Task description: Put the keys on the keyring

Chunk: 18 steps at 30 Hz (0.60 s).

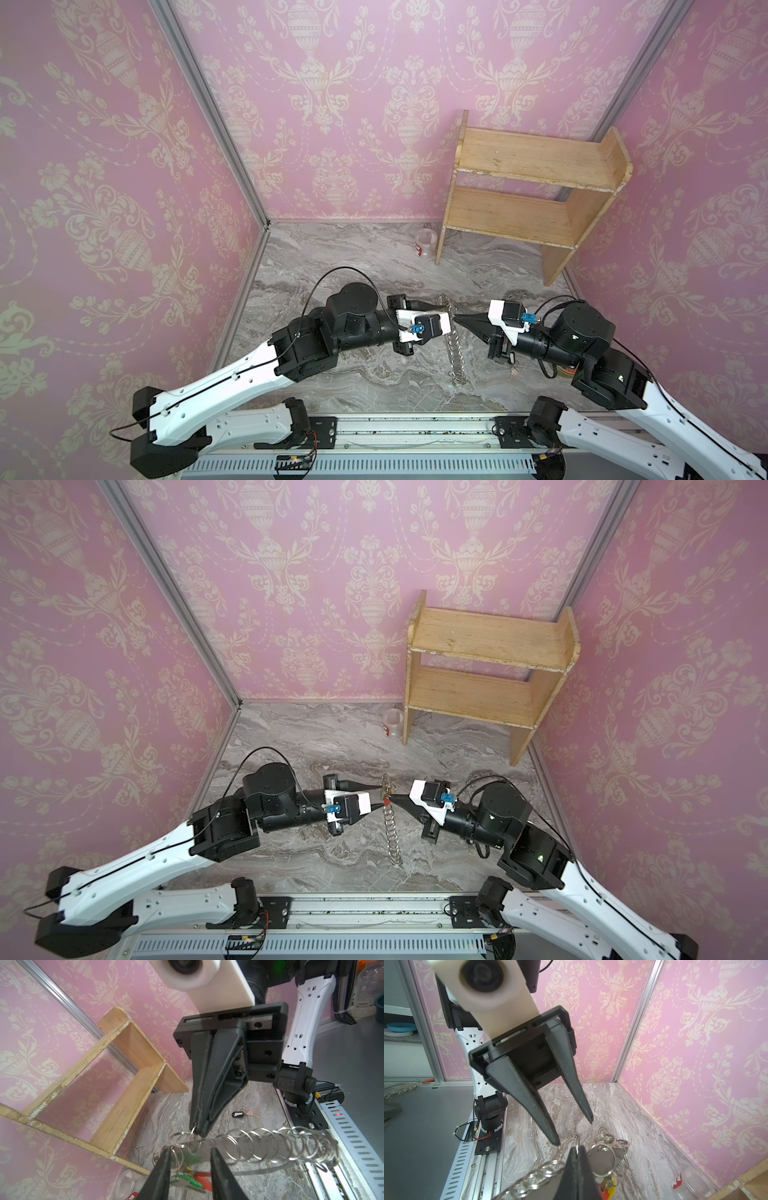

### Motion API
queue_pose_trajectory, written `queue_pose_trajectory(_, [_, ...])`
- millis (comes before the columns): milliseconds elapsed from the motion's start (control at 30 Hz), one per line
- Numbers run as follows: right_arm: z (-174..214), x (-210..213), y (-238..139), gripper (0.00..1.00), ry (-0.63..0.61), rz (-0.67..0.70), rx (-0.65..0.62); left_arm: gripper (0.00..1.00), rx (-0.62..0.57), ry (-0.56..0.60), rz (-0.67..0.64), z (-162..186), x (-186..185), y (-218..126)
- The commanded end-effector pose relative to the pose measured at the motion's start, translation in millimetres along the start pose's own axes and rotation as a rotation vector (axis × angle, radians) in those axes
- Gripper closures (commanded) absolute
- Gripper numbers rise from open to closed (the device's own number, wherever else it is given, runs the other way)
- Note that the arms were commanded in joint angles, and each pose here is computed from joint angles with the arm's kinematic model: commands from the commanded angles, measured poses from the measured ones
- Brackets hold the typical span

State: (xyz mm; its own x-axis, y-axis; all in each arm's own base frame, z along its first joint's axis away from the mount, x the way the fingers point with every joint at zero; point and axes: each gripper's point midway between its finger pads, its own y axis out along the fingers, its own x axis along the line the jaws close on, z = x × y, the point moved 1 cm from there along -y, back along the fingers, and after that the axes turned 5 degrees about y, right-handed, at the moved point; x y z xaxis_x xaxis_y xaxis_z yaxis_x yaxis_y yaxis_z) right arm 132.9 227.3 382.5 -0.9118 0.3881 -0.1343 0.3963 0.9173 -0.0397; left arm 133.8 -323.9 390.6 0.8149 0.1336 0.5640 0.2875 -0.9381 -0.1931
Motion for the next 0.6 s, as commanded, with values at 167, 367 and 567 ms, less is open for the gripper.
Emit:
queue_pose_trajectory(167, [-18.3, 3.0, -3.8, 1.00, -0.003, -0.016, -0.089, 0.75, -0.049, -0.064, 0.016, -4.8, -0.4, 5.7])
queue_pose_trajectory(367, [-22.3, 3.9, -6.6, 1.00, -0.006, -0.018, -0.107, 0.82, -0.046, -0.091, 0.023, -1.4, -1.5, 8.3])
queue_pose_trajectory(567, [-24.1, 4.4, -8.5, 1.00, -0.005, -0.017, -0.117, 0.83, -0.041, -0.110, 0.026, 2.0, -1.8, 9.4])
